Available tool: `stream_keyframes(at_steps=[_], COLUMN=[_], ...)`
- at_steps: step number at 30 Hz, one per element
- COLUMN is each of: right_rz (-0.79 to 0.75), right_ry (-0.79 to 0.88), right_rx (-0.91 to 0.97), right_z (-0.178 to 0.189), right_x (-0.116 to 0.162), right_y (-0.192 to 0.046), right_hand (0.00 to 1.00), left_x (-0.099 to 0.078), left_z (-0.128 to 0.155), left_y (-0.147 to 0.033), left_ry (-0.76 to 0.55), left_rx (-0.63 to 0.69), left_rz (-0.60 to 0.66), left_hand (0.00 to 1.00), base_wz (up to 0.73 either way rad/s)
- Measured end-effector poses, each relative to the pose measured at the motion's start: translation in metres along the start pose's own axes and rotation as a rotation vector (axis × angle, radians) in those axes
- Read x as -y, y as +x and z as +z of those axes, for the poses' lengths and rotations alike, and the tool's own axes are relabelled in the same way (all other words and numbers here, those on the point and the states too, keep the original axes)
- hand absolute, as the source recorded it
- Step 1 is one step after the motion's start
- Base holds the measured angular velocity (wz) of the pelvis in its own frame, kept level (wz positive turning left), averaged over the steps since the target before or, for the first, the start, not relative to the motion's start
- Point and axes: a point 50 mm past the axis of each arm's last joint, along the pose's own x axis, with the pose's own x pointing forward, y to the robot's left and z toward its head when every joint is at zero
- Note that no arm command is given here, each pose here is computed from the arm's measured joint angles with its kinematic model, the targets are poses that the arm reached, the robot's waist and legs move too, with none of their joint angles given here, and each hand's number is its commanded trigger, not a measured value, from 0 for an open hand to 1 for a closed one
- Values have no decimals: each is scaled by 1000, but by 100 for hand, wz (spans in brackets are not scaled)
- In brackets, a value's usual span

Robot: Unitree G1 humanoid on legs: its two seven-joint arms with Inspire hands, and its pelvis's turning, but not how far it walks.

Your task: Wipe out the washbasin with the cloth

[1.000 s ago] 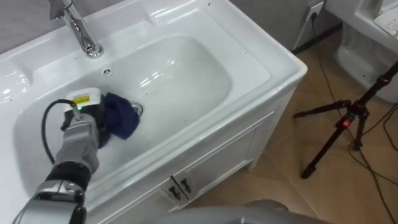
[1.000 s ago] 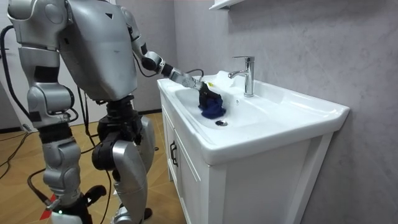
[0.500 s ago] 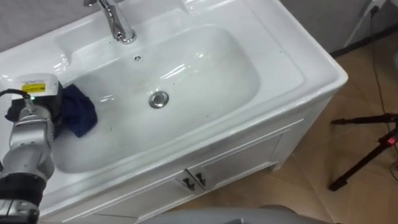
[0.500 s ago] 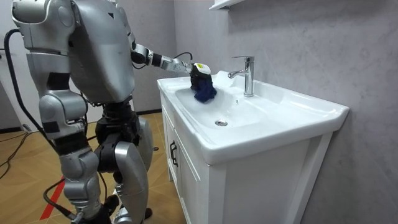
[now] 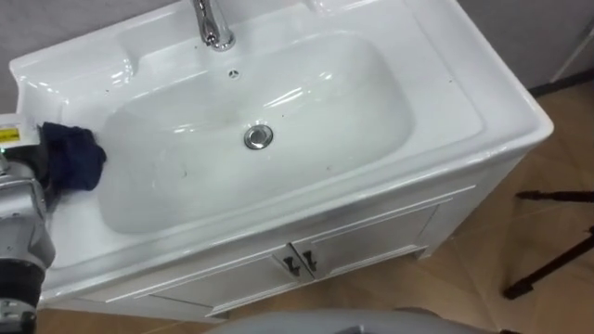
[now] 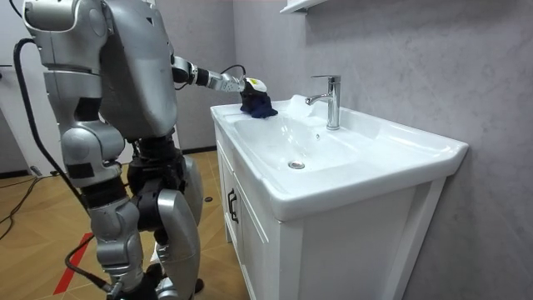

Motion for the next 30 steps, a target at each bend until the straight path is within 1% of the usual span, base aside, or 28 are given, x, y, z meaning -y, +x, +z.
stream_keyframes(at_steps=[3,8,11,19,25,30], right_rz=[1,2,4,10,46,65], right_ry=[-2,20,18,-24,-40,-63], right_rx=[0,-2,-7,-15,-30,-38], right_z=[-1,-6,-10,-13,-17,-18], right_x=[0,1,0,-2,-5,-7], right_y=[0,0,0,1,1,1], right_hand=[0,0,0,0,0,0], left_x=[2,6,13,20,19,16], left_z=[-1,5,7,9,20,37], left_y=[-1,-2,-3,-3,-6,-11], left_ry=[20,91,120,170,250,233], left_rx=[-6,-10,-14,-19,6,52], left_rz=[-2,-21,-43,-43,12,120], left_hand=[100,100,100,100,100,100], base_wz=[11,0,0,-1,4,5])
